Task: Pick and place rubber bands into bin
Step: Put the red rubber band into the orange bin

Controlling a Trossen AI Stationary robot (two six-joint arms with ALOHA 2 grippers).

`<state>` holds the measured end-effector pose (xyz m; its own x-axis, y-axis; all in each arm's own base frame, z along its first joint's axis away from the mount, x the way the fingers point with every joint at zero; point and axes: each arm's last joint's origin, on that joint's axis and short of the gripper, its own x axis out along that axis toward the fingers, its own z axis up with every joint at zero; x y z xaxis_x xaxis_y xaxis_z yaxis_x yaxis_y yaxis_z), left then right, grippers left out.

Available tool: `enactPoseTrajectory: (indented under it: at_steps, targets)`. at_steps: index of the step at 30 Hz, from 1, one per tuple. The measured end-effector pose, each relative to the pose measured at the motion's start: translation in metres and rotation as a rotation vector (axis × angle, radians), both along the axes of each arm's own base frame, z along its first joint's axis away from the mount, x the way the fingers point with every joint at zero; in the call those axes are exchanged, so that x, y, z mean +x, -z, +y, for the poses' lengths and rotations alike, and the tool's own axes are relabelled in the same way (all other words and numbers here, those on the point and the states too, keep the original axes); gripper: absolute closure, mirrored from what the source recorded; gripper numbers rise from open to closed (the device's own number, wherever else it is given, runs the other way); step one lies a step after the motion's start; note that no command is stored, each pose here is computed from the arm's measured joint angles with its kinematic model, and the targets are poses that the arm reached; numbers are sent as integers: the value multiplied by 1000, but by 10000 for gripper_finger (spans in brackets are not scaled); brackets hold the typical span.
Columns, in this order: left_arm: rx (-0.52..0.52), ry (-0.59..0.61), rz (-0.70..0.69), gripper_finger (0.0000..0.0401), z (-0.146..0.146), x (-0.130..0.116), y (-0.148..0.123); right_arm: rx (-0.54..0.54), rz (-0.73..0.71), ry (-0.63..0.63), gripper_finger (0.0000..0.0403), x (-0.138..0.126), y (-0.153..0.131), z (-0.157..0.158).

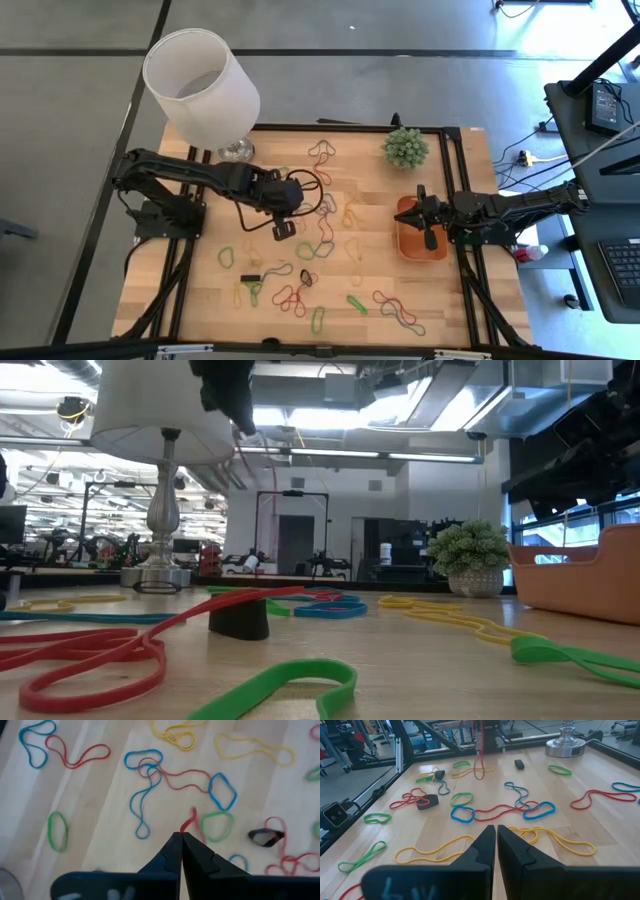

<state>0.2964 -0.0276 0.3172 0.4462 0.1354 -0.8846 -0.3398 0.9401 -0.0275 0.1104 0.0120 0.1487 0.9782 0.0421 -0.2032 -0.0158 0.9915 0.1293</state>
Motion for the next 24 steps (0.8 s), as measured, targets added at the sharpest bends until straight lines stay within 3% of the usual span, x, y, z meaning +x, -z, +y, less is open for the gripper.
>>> enactPoseTrajectory:
  at_steps: [6,11,16,20,24]
  targets:
    - [1,-6,-42,399,-4,1,-11,5,-3,1,380,0,0,0]
    - [41,46,-34,399,-3,2,-11,88,-57,14,384,1,-6,0]
    - [109,134,-16,399,2,2,-11,49,-191,56,398,5,-47,2]
    - [157,178,-9,399,14,4,-11,-29,-132,117,400,20,-82,3]
    - [188,213,-12,399,27,6,-12,-51,-66,165,400,51,-113,7]
